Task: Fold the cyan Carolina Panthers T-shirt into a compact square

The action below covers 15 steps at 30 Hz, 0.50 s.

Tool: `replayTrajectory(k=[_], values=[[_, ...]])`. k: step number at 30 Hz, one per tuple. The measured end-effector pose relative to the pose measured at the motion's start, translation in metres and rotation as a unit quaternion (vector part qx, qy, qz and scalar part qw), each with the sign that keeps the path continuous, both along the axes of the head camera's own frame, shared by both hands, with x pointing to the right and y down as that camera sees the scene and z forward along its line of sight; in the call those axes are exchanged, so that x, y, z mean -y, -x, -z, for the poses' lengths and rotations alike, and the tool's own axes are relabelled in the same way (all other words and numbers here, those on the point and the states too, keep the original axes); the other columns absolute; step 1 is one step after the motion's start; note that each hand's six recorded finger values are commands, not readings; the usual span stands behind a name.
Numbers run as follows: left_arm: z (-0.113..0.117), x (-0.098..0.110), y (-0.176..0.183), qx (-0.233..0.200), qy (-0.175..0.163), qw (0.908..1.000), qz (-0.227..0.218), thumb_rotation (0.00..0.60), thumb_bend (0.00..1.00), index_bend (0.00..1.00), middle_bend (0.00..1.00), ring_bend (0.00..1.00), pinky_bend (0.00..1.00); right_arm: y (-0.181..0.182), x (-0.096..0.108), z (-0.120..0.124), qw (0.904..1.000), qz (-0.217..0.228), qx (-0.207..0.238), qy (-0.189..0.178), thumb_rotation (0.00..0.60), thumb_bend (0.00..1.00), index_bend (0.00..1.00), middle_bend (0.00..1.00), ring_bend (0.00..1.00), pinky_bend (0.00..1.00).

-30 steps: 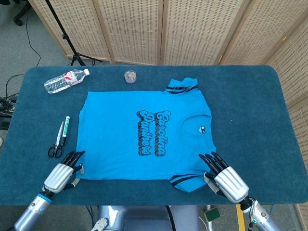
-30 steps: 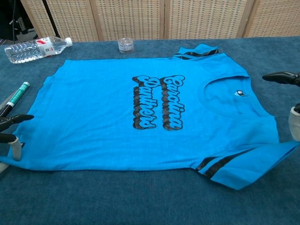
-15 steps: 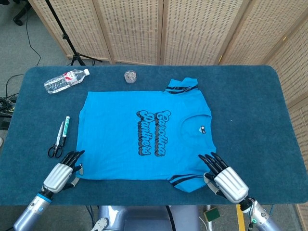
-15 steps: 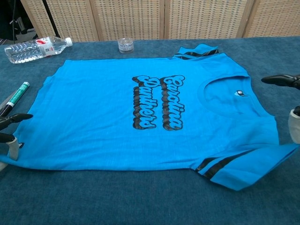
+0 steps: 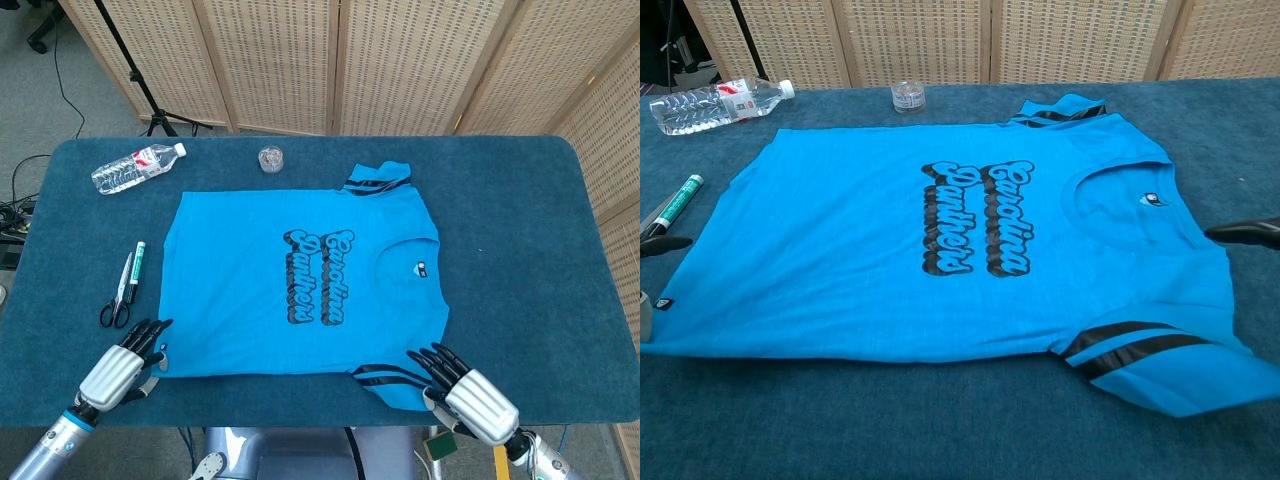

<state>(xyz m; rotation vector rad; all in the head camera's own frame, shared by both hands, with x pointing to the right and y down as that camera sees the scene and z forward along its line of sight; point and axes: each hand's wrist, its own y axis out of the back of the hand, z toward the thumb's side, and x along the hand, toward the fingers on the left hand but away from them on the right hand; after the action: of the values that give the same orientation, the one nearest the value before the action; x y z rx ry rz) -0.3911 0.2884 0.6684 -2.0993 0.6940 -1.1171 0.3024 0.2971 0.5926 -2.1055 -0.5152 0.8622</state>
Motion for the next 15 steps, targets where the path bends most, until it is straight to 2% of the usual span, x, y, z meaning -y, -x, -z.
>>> replayTrajectory(k=[15], values=[[0.027,-0.017,0.006,-0.018,-0.004,0.9991,-0.038,0.600,0.53,0.76,0.00,0.00,0.00,0.005,-0.031,0.017,0.9976,0.056,0.033,0.023,0.600,0.52,0.67,0.02,0.00,0.00]])
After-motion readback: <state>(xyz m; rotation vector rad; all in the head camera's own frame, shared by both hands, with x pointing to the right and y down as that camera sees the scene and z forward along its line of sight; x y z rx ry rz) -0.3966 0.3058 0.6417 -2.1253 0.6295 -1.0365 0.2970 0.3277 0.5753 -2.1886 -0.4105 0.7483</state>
